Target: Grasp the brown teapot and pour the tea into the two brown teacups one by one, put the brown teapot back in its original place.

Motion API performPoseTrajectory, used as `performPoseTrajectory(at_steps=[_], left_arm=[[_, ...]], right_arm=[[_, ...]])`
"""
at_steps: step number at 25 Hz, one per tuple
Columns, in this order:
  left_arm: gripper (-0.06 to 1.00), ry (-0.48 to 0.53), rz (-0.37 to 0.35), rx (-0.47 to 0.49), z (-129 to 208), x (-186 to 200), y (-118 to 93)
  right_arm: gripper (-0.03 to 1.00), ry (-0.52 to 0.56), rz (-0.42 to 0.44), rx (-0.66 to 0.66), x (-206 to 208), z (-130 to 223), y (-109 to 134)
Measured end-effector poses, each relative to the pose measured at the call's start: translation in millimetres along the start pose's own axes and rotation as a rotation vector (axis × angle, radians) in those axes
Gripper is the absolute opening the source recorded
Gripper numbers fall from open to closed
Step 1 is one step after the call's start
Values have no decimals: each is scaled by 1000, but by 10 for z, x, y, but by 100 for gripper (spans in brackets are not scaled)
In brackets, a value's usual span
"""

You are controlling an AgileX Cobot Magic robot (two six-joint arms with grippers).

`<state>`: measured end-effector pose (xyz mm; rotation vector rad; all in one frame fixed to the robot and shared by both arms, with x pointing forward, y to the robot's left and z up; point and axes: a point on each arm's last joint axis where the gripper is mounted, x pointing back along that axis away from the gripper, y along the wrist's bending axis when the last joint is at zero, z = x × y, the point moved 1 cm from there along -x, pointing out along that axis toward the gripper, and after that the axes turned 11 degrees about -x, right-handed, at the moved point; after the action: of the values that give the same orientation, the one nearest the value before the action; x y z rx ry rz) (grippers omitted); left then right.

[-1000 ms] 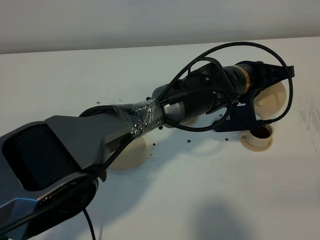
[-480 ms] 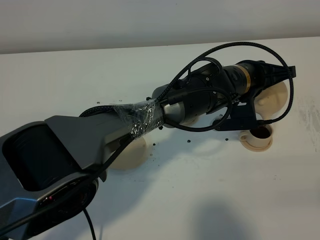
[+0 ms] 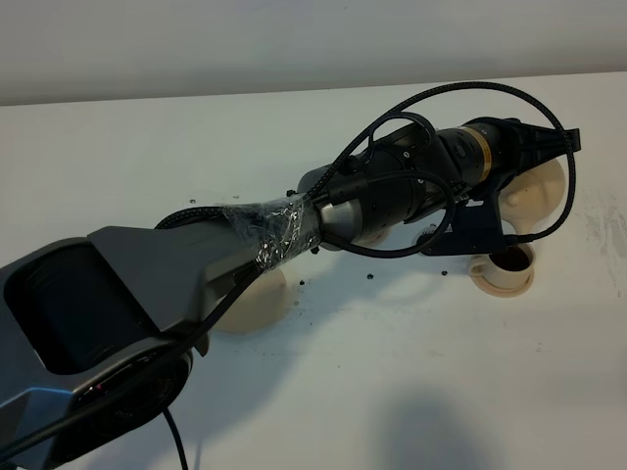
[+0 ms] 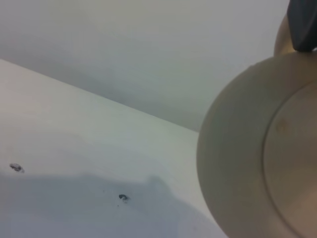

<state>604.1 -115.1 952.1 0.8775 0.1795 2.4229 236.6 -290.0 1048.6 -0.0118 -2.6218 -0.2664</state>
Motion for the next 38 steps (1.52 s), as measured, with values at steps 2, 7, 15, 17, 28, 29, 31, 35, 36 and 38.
performPoseTrajectory(at_steps=[2, 7, 15, 17, 28, 29, 31, 35, 36, 38], left_arm=[[9, 0, 0, 0, 0, 0, 0], [9, 4, 2, -15, 4, 0, -2], [9, 11, -6, -22, 12, 0, 6], [9, 14, -9, -23, 14, 0, 10], [9, 13, -14, -27, 4, 3, 34], [9, 13, -14, -27, 3, 4, 36], [9, 11, -15, -22, -1, 4, 40], [9, -12, -6, 26, -24, 4, 31], [9, -18, -4, 41, -30, 4, 29], [9, -31, 2, 75, -37, 12, 25]], right_arm=[[57, 0, 0, 0, 0, 0, 0], [57, 0, 0, 0, 0, 0, 0], [57, 0, 0, 0, 0, 0, 0], [57, 0, 0, 0, 0, 0, 0], [57, 0, 0, 0, 0, 0, 0], [57, 0, 0, 0, 0, 0, 0], [57, 0, 0, 0, 0, 0, 0], [57, 0, 0, 0, 0, 0, 0], [57, 0, 0, 0, 0, 0, 0], [57, 0, 0, 0, 0, 0, 0]])
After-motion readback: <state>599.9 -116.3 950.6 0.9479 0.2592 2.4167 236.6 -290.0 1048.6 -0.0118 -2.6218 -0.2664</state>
